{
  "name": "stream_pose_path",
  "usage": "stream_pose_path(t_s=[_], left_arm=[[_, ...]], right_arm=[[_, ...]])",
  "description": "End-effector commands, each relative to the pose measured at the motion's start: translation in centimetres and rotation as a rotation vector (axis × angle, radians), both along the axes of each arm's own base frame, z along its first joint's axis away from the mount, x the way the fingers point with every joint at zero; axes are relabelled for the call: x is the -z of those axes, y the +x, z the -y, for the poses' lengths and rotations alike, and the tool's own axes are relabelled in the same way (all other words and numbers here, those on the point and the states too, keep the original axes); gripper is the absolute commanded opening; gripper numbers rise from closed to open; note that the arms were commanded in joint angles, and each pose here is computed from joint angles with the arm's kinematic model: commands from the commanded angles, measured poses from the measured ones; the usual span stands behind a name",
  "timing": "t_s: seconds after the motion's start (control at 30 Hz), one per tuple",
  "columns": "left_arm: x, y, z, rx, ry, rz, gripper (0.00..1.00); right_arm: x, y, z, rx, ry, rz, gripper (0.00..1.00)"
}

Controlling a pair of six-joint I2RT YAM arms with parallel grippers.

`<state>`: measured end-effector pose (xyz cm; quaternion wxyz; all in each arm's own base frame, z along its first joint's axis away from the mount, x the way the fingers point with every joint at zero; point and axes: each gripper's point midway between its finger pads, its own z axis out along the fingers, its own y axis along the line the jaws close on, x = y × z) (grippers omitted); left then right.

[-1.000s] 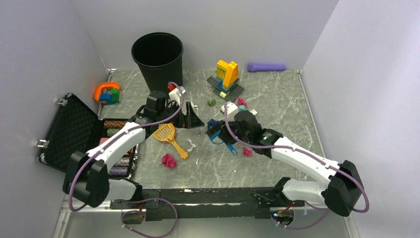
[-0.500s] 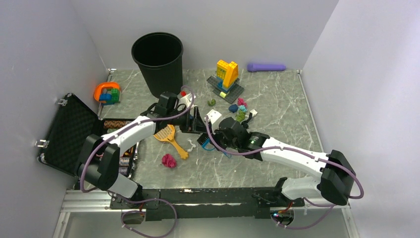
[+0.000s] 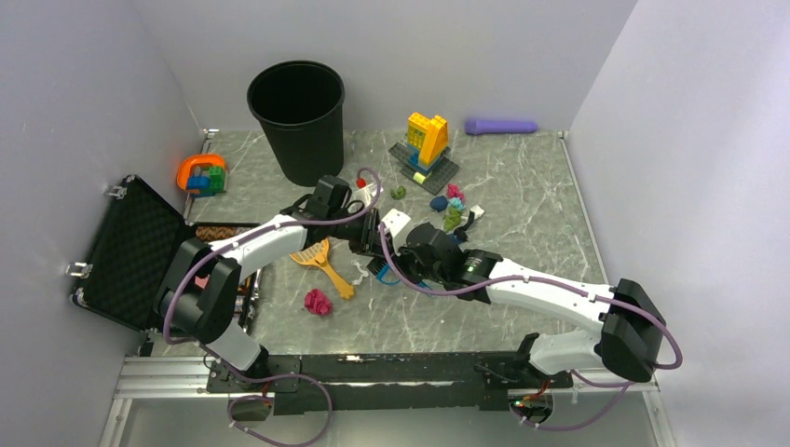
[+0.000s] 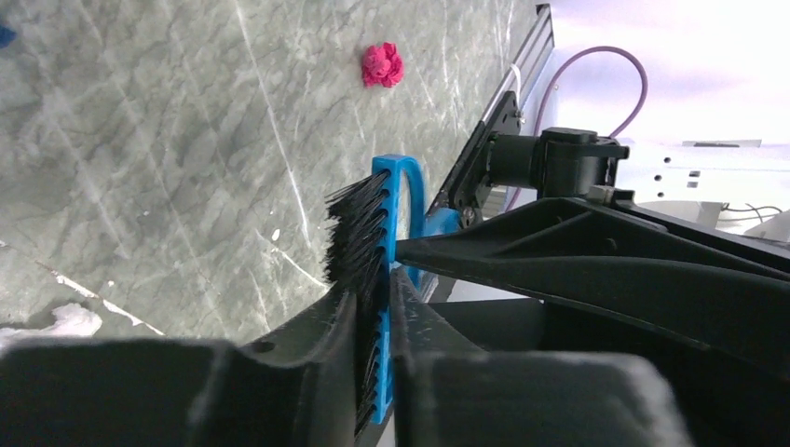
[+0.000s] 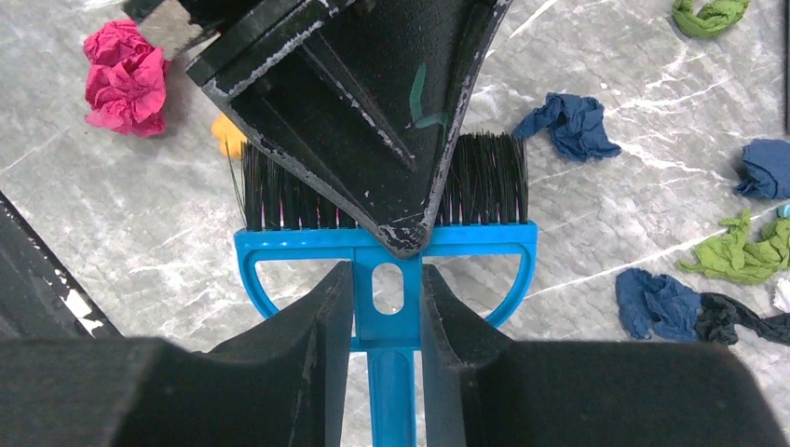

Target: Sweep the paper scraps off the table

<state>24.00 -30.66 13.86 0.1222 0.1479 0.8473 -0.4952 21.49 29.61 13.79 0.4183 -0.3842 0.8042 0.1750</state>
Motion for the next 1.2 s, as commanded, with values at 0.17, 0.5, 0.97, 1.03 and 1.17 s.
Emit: stream_pose_path(t_s=[0.17, 0.5, 0.97, 1.03, 1.17], left_arm=[[-1.7, 0.5, -0.2, -0.010, -0.039, 0.086, 0.00], [-6.4, 2.0, -4.3, -0.150, -0.264, 0.233, 0.00], [-13.8, -0.4, -5.2, -0.185, -0.542, 0.345, 0.00], [-14.0, -0.5, -5.2, -0.182, -0.557, 0.339, 0.00], [-13.7, -0.3, -5.1, -0.188, -0.554, 0.324, 0.00]], right_arm=[[-4.4, 1.4, -0.4, 0.088, 0.130, 0.094, 0.82], [-8.4, 1.6, 4.9, 0.259, 0.477, -0.096, 0.89], [-12.1, 0.4, 3.2, 0.078, 1.064, -0.322, 0.85], [-12.4, -0.1, 2.6, 0.028, 1.096, -0.332, 0.81], [-13.1, -1.0, 1.6, -0.038, 1.120, -0.317, 0.76]])
